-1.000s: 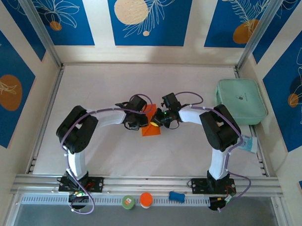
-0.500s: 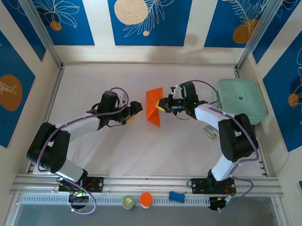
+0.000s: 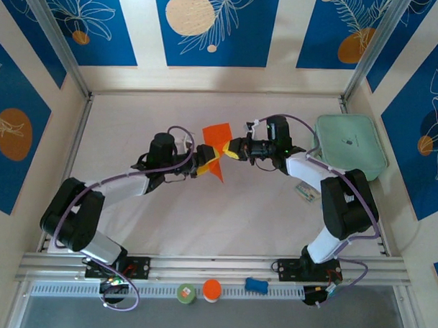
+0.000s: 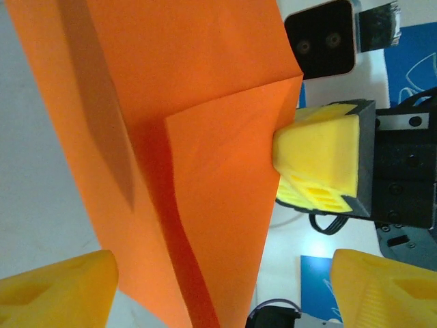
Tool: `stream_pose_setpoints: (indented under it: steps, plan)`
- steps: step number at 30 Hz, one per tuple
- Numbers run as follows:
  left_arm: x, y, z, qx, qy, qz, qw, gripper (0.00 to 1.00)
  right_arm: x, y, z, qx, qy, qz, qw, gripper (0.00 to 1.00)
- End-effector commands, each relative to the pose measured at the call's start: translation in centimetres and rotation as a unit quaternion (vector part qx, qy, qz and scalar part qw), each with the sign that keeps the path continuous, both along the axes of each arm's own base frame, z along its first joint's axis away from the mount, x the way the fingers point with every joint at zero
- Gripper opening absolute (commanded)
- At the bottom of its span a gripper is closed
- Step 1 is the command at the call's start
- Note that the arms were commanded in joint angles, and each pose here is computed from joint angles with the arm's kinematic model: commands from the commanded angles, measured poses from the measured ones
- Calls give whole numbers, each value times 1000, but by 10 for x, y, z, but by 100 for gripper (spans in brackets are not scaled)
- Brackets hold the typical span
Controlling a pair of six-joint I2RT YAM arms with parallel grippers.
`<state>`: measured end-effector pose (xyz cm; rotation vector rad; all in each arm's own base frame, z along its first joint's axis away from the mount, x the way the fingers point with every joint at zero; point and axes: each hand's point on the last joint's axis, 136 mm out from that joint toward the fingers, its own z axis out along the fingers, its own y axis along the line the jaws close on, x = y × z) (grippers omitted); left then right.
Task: Fold a paper plane with a square sheet of paper (pick it up from the middle)
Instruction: Turn over the paper at the center of the table.
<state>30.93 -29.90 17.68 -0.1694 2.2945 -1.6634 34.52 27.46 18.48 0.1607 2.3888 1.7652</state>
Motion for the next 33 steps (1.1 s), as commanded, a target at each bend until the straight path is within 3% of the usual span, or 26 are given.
stream_pose_setpoints:
  steps: [1, 13, 20, 24, 27, 29, 33]
  plan:
    - [1, -12, 30, -42, -38, -27, 998, 73, -9, -1, 9, 21, 5, 18, 1000, 2]
    - [3, -8, 26, -23, -38, -15, 999, 36, -10, -5, 0, 19, 24, 17, 999, 9]
    - [8, -3, 23, -7, -38, 2, 999, 13, -9, -14, -9, 3, 35, -1, 999, 24]
    - [10, 4, 13, 24, -29, 12, 999, 5, -6, -30, -20, -33, 39, -34, 998, 35]
    - [9, 14, 2, 75, -24, 15, 997, 4, -2, -49, -30, -76, 38, -66, 994, 43]
    - [7, 26, -10, 140, -23, 16, 990, 4, -2, -63, -35, -110, 31, -86, 990, 47]
    - [3, 66, -29, 315, -26, 10, 949, 4, 1, -90, -36, -175, -5, -128, 976, 60]
